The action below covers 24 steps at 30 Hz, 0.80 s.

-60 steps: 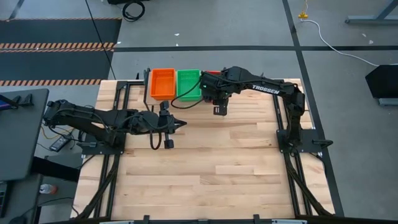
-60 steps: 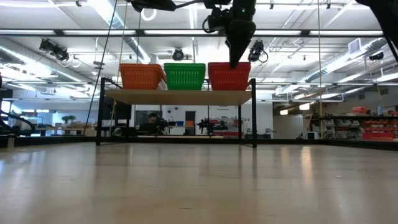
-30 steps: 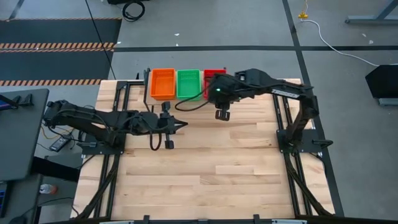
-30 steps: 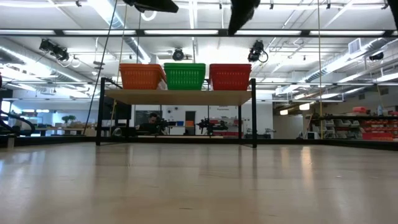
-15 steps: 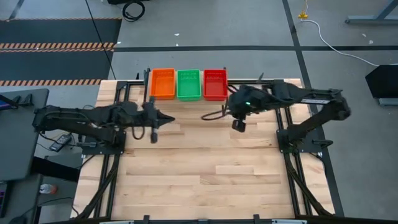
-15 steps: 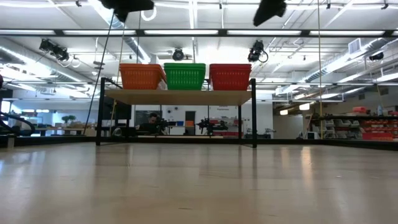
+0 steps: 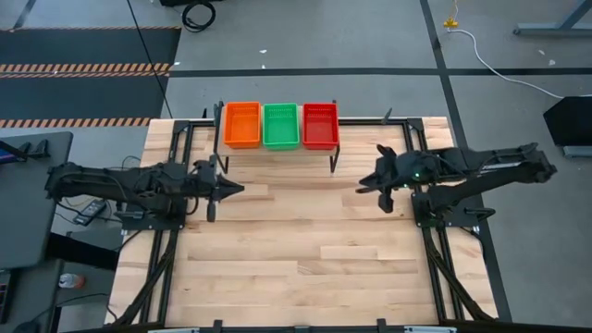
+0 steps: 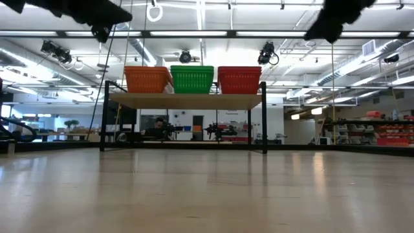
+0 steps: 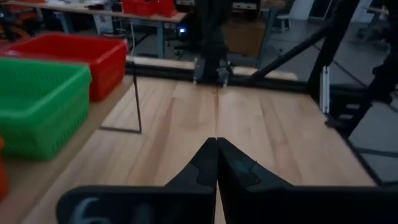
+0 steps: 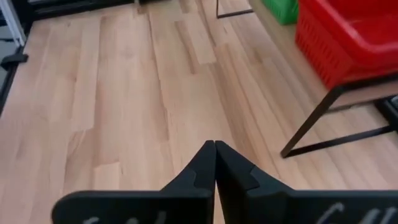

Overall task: Stack baskets on shelf by color
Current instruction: Return to Home Position

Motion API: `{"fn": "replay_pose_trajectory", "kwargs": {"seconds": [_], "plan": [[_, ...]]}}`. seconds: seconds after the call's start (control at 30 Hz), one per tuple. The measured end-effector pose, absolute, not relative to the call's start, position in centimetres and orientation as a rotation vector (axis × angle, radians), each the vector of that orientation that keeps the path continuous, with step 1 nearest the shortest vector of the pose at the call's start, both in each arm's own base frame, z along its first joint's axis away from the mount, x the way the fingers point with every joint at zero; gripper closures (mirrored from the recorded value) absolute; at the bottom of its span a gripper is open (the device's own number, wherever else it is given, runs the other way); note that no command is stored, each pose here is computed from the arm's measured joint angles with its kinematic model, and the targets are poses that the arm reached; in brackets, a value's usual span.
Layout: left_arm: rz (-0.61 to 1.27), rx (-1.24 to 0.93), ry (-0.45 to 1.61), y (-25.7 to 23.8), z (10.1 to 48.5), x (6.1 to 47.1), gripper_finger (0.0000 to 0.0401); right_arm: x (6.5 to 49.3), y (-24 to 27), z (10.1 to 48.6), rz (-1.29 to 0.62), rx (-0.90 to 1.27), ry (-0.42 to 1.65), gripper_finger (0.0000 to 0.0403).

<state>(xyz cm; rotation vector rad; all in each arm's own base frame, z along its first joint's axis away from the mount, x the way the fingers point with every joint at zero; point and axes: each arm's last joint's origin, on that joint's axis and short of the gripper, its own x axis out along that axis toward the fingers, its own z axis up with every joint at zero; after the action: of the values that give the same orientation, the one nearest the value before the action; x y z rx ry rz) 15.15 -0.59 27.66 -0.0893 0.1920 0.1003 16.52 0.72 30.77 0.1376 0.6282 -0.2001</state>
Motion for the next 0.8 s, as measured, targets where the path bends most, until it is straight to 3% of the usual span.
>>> {"fn": "replay_pose_trajectory", "kwargs": {"seconds": [0.23, 0.43, 0.8], "plan": [[0.143, -0.077, 0.130, -0.5, 26.0, 14.2, 0.0395, 14.4, 0.6, 26.9, -0.176, 0.126, 0.530, 0.0397], [0.139, -0.071, 0.061, -0.4, 24.1, 13.5, 0.0392, 13.2, 0.5, 25.0, -0.151, 0.072, 0.410, 0.0379], [0.171, -0.057, -0.005, -0.3, 21.7, 13.0, 0.0392, 11.4, 0.1, 23.4, -0.161, 0.109, 0.345, 0.0396]]}}
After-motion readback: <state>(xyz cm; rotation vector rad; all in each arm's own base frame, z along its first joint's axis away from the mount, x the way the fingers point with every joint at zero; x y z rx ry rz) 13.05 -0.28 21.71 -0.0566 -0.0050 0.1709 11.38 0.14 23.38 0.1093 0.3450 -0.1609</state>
